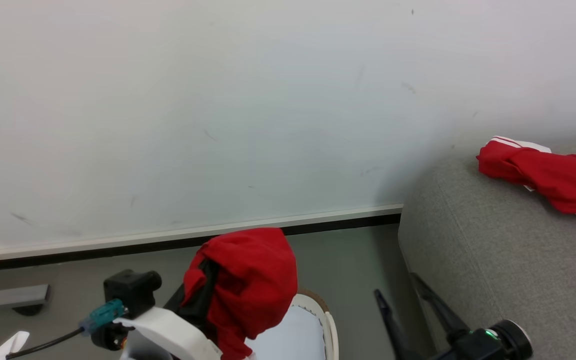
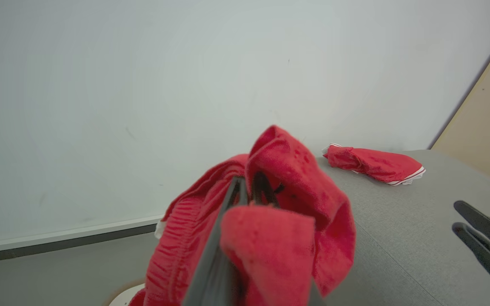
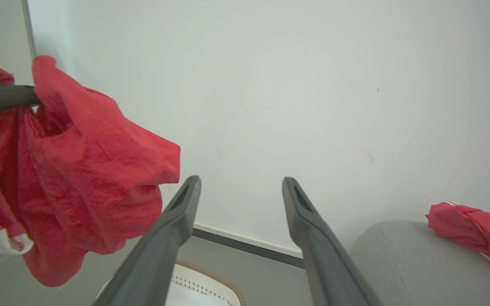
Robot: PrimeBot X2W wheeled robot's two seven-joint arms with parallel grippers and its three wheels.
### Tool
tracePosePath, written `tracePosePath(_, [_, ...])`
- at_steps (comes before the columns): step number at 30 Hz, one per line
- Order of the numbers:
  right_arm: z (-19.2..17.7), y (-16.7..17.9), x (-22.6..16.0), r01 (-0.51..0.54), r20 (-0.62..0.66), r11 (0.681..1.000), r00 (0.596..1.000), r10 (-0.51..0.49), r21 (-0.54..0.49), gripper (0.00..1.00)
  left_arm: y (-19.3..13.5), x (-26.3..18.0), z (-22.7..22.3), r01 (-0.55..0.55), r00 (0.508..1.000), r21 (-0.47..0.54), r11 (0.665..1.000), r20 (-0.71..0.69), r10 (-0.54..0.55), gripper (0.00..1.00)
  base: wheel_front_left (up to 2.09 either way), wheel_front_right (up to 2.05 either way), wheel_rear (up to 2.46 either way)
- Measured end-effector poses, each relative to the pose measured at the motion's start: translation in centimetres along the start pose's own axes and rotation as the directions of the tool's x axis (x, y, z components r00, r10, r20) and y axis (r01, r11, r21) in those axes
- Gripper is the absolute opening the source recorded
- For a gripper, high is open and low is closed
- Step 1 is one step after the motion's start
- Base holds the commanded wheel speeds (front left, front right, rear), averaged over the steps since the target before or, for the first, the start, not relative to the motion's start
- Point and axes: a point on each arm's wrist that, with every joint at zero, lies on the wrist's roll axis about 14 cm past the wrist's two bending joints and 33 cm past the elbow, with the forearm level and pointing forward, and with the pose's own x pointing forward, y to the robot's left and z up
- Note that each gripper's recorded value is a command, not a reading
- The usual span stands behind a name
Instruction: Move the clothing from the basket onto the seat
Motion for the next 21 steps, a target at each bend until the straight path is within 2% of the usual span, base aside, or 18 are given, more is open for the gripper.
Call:
tracePosePath(5, [1.5,4.0,1.4,-0.144,0.042,0.989,0.988,0.146,-0.038,1.00,-0.8,-0.6,1.1,0.020,1.000,0.013,1.000,0.016,-0.021,0.00,0.00,0.00,0.00])
tracePosePath(11, [2.8,8.9,2.6,-0.331,0.066,0.939,0.939,0.337,-0.088,1.00,-2.4,-0.8,1.4,0.065,0.998,0.019,0.998,0.009,-0.065,0.00,0.00,0.00,0.00])
tracePosePath(17, [1.4,11.6,3.0,-0.448,0.000,0.884,0.892,0.452,-0.133,1.00,-4.8,-0.9,1.2,0.141,0.990,0.013,0.990,-0.008,-0.141,0.00,0.00,0.00,0.00])
tracePosePath(21, [-0.1,12.2,3.4,-0.489,-0.063,0.856,0.872,0.486,-0.165,1.00,-7.0,-1.1,0.9,0.211,0.977,-0.008,0.977,-0.021,-0.212,0.00,0.00,0.00,0.00])
